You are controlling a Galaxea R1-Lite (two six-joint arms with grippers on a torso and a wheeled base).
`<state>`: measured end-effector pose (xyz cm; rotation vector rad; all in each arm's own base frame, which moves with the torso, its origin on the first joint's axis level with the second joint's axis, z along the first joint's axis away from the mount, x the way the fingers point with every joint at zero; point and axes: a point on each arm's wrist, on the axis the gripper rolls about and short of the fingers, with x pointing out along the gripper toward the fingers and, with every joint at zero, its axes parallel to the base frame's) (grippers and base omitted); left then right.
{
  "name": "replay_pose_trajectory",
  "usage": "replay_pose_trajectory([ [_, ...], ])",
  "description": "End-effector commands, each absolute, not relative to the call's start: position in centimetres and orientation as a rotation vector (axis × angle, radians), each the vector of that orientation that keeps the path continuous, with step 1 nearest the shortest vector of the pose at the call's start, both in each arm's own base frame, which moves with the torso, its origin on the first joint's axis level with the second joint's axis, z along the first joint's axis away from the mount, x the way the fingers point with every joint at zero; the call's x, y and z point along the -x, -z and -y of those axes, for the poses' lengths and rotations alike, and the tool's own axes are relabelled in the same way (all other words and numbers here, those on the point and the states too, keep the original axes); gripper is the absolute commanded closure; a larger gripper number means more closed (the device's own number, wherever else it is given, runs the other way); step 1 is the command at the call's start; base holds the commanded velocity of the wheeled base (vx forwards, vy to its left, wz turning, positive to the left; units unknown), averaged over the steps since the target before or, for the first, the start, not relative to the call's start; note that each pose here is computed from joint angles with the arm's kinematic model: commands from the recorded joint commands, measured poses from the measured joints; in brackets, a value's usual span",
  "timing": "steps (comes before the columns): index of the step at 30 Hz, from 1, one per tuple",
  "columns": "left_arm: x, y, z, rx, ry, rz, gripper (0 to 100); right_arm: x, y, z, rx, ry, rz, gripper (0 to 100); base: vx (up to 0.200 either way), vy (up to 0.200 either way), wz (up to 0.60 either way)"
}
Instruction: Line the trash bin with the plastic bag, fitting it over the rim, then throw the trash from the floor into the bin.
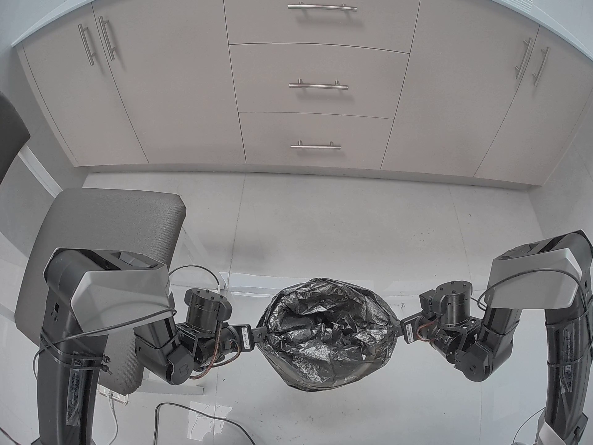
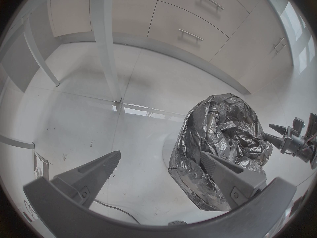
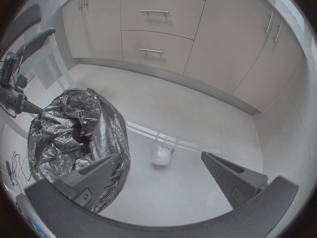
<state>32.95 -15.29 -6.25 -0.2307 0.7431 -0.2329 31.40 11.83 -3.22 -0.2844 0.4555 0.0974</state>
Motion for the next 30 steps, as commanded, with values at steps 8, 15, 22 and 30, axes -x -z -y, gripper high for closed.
replay_pose_trajectory([
  [8,-32.9,6.3,15.3,0.229,0.233,-0.744,0,-33.9,6.2,-12.5,0.323,-0.102,-0.458,0,0.000,0.000,0.00],
  [15,-32.9,6.3,15.3,0.229,0.232,-0.742,0,-35.9,6.6,-11.7,0.349,-0.075,-0.478,0,0.000,0.000,0.00],
  [22,-32.9,6.3,15.3,0.229,0.232,-0.744,0,-37.5,6.3,-11.6,0.354,-0.063,-0.485,0,0.000,0.000,0.00],
  [30,-32.9,6.3,15.3,0.227,0.232,-0.744,0,-38.8,6.3,-12.0,0.355,-0.065,-0.494,0,0.000,0.000,0.00],
])
